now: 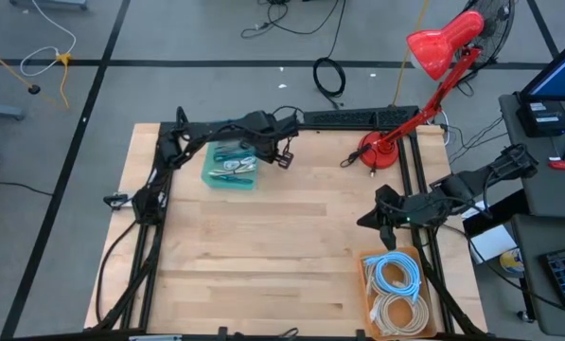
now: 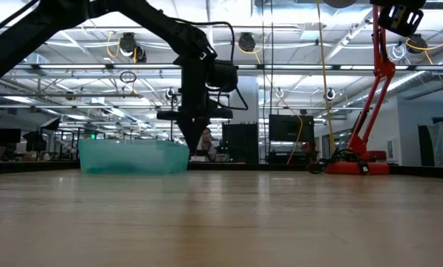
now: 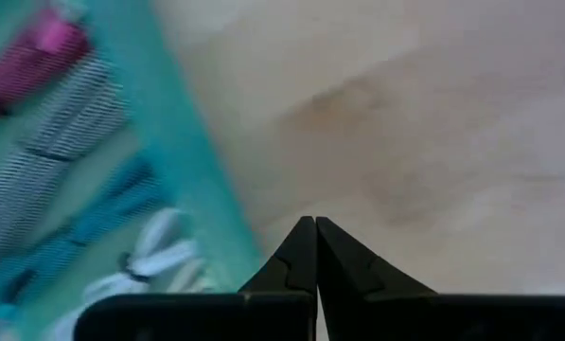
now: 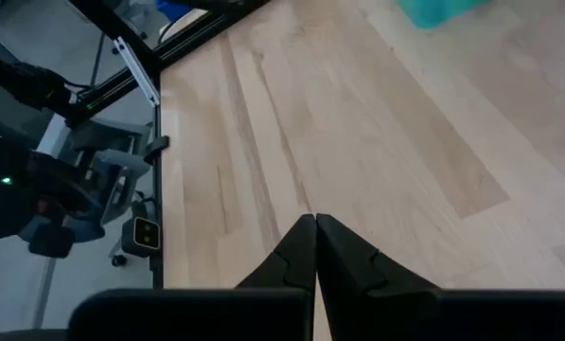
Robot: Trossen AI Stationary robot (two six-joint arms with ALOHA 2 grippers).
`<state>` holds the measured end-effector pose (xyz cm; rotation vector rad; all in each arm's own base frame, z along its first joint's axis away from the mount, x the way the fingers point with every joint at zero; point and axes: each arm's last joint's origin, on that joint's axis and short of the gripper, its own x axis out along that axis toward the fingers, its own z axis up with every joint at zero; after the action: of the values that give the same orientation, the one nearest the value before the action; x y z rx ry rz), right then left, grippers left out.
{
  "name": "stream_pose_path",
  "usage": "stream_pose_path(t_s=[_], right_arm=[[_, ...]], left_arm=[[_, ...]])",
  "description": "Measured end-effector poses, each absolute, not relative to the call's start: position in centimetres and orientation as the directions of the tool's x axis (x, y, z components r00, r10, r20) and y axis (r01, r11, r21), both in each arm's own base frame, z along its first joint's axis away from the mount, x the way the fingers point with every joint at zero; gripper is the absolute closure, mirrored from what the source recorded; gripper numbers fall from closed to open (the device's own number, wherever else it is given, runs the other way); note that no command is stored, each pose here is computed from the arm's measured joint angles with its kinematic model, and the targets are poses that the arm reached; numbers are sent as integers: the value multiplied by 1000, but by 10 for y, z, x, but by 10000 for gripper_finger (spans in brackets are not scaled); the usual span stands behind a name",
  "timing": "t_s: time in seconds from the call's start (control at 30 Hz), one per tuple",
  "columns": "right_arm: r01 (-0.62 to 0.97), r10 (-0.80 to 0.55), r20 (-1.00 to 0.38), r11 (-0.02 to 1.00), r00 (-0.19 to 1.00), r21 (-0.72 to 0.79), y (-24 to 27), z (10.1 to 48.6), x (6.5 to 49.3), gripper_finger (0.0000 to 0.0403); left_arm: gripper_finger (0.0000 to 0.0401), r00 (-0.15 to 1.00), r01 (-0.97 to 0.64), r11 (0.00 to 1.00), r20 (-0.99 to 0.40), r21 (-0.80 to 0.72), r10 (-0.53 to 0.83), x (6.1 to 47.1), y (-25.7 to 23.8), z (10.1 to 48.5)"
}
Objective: Pick & Place USB Port
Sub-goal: Adjust the blue bin
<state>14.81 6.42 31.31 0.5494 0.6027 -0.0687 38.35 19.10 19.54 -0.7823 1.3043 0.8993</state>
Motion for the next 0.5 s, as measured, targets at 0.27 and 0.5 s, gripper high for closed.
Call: stream_pose_path(t_s=[0.27,0.5], right_arm=[[218,96,-557,855,825,470,64,313,148,403],[217,93,-557,858,825,465,64,313,148,403]], left_arm=[[401,-183,-889,423,-983,177,27,348,199,170],[401,-248,-871,435,-969,226,6,330,196,152]])
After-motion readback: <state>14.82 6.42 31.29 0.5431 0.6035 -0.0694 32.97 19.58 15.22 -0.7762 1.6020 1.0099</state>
